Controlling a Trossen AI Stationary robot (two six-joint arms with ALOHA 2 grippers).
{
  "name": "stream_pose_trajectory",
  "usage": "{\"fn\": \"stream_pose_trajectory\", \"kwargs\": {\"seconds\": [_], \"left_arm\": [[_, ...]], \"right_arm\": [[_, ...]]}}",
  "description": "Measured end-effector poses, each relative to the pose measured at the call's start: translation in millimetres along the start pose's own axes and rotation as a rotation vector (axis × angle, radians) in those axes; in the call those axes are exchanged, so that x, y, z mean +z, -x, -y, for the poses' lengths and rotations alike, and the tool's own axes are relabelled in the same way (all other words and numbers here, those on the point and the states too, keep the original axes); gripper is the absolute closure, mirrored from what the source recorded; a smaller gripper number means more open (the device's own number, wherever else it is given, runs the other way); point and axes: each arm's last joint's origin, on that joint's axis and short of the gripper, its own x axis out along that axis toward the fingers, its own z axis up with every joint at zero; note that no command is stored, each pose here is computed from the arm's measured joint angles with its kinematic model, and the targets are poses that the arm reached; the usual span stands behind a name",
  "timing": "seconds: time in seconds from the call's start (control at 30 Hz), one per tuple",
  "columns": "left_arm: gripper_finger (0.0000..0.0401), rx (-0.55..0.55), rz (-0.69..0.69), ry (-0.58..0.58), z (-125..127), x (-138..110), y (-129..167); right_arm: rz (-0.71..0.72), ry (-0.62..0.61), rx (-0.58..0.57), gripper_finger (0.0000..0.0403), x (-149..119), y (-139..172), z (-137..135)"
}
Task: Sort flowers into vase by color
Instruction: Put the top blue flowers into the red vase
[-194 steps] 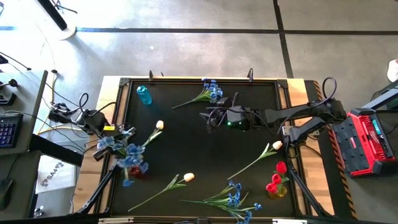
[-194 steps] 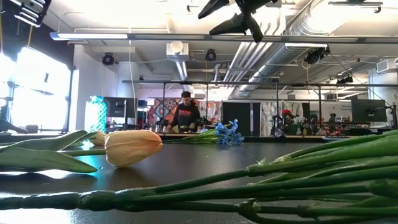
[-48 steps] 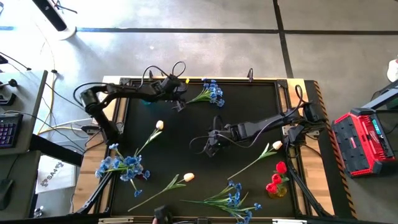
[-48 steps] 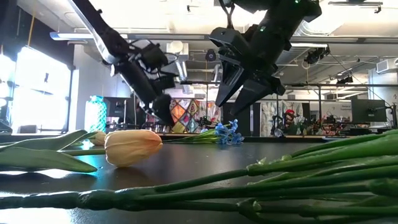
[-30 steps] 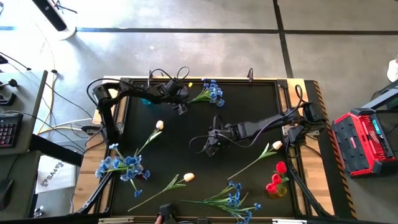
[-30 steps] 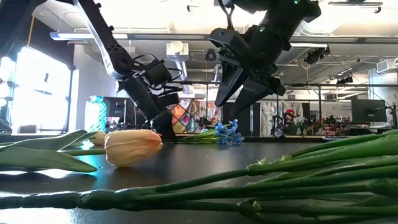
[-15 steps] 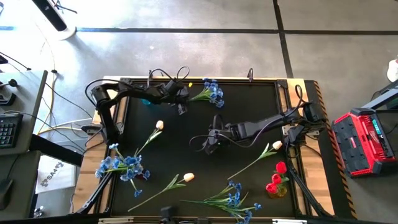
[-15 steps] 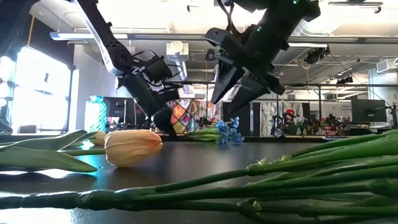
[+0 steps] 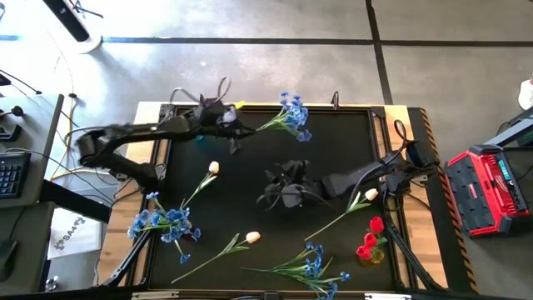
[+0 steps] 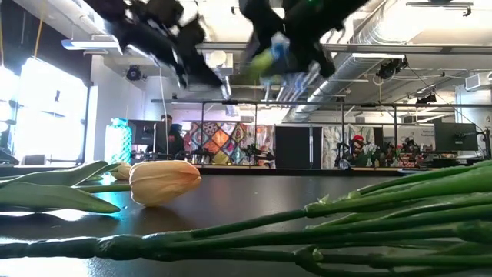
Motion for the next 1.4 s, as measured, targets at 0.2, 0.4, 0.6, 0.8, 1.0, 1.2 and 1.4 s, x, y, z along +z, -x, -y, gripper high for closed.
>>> {"fn": "stream_pose_trajectory", "kwargs": {"seconds": [0.2,0.4,0.6,0.8,1.0,1.2,1.4], "left_arm": [[0.0400,-0.160,0.162,-0.097,51,15,48],[0.0401,-0.327,0.218,-0.172,91,17,81],[0.0401,-0.452,0.224,-0.180,116,15,101],[0.0401,-0.425,0.174,-0.167,130,9,103],[0.0401,-0.394,0.115,-0.152,137,3,104],[0.0372,-0.432,0.053,-0.130,145,-4,106],[0.0287,-0.447,0.012,-0.146,145,-10,124]], "right_arm": [[0.205,0.024,0.098,0.0203,20,17,-24],[0.329,0.037,0.429,0.0203,45,26,-39],[0.355,0.062,0.545,0.0203,46,28,-44],[0.378,0.074,0.657,0.0225,29,19,-52],[0.430,0.085,0.683,0.0295,16,11,-57],[0.429,0.174,0.694,0.0392,17,3,-75],[0.358,0.233,0.681,0.0399,25,1,-90]]}}
